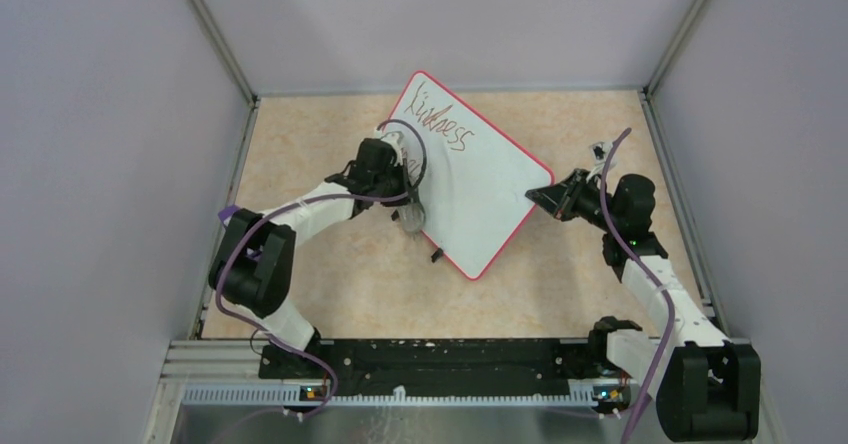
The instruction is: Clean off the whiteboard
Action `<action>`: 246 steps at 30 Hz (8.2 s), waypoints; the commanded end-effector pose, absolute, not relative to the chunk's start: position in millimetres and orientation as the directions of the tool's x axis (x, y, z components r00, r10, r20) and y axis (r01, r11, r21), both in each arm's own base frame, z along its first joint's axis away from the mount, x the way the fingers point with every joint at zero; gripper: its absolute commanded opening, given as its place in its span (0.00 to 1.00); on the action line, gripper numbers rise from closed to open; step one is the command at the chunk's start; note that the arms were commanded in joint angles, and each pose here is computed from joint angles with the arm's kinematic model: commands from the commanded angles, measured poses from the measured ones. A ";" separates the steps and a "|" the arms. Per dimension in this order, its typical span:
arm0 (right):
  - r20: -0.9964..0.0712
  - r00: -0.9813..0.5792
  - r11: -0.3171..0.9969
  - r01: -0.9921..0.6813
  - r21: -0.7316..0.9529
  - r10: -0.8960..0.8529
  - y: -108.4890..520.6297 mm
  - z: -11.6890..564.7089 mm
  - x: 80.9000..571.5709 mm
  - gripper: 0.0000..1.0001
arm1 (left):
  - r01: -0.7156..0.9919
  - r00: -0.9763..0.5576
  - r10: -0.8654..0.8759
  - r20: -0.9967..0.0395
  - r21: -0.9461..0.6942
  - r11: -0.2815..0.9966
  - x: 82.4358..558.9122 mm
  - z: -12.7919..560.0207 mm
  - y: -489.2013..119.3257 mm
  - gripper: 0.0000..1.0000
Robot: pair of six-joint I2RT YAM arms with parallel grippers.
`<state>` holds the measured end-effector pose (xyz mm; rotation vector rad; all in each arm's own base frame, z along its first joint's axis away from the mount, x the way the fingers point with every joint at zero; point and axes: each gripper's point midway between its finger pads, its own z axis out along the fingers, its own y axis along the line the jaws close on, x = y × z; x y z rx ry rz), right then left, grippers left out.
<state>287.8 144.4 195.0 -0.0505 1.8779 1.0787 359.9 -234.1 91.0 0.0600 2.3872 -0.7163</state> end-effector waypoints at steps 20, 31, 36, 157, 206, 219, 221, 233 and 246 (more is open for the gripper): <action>-0.683 -0.677 0.607 -0.429 0.669 0.275 157.5 156.7 265.3 0.00 | 0.260 -0.725 -0.146 -0.673 -0.464 0.847 394.0 121.3 -241.4 0.00; -0.682 -0.678 0.605 -0.430 0.670 0.274 158.0 156.8 266.1 0.00 | 0.247 -0.750 -0.183 -0.635 -0.526 0.814 408.2 123.3 -225.8 0.00; -0.681 -0.680 0.605 -0.428 0.671 0.273 157.8 156.8 265.8 0.00 | 0.375 -0.675 -0.121 -0.728 -0.480 0.793 416.3 177.2 -278.6 0.00; -0.662 -0.702 0.606 -0.415 0.679 0.262 160.0 148.6 263.0 0.00 | 0.102 -0.747 -0.336 -0.574 -0.598 0.795 453.1 86.4 -164.7 0.00; -0.648 -0.716 0.603 -0.404 0.688 0.260 161.0 141.4 265.6 0.00 | 0.298 -0.579 -0.241 -0.779 -0.477 0.827 511.7 212.9 -213.6 0.00; -0.654 -0.709 0.601 -0.411 0.686 0.262 161.3 144.6 266.9 0.00 | 0.426 -0.654 -0.077 -0.752 -0.451 0.784 401.2 185.7 -290.5 0.00; -0.653 -0.711 0.599 -0.412 0.687 0.261 161.6 144.8 266.5 0.00 | 0.428 -0.677 -0.065 -0.733 -0.465 0.775 379.1 171.3 -299.4 0.00; -0.662 -0.704 0.602 -0.419 0.680 0.257 161.9 150.1 264.7 0.00 | 0.393 -0.614 -0.171 -0.771 -0.486 0.781 390.4 209.2 -313.9 0.00; -0.663 -0.704 0.604 -0.420 0.678 0.255 162.1 150.6 264.7 0.00 | 0.506 -0.570 -0.222 -0.791 -0.550 0.664 428.1 275.3 -385.1 0.00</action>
